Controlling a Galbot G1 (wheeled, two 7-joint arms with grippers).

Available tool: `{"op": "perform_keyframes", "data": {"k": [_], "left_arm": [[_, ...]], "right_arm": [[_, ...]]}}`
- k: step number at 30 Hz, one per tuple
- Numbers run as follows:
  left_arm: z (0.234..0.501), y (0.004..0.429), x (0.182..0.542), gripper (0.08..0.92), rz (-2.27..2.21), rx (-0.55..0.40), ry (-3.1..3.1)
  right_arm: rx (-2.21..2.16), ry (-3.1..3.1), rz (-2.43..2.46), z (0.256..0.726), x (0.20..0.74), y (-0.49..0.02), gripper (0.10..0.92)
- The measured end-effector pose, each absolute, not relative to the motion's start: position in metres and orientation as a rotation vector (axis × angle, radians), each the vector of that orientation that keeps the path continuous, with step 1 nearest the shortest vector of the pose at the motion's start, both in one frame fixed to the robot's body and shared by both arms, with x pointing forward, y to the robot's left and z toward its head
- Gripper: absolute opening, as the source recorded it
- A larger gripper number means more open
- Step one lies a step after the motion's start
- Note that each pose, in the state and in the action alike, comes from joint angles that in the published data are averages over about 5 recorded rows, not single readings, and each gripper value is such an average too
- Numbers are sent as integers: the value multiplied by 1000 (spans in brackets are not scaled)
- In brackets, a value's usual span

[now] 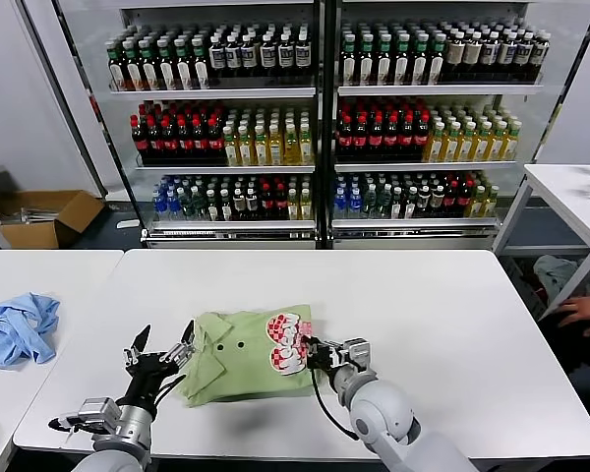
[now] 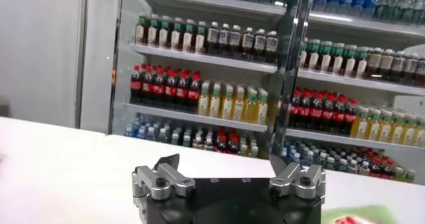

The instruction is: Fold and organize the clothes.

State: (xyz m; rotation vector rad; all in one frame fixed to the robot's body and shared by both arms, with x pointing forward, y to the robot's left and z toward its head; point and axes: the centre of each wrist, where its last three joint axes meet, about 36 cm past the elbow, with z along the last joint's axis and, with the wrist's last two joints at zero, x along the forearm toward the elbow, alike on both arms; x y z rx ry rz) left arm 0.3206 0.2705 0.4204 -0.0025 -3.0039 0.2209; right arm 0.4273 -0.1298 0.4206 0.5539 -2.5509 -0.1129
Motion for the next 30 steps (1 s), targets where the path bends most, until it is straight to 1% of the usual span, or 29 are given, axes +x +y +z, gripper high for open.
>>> {"op": "perform_keyframes", "data": {"k": [7,12,17,20,30], "left_arm": [[406,267,322,823,68,7,-3052],[396,262,325,823,-92,-12,-3107],[388,259,328,823,-240,-34,-3134],[386,260,331,823,-333,-51,-3147],[388,259,340,823,-556,-97,-3107]], "right_arm": [[484,-2619,-65,435,423,-174,108],[405,-2629,0,431,419,-211,108],[350,-2624,43,421,415,-231,121],[325,-2633,53,417,414,-239,182],[289,-2723,63,423,402,-253,476]]}}
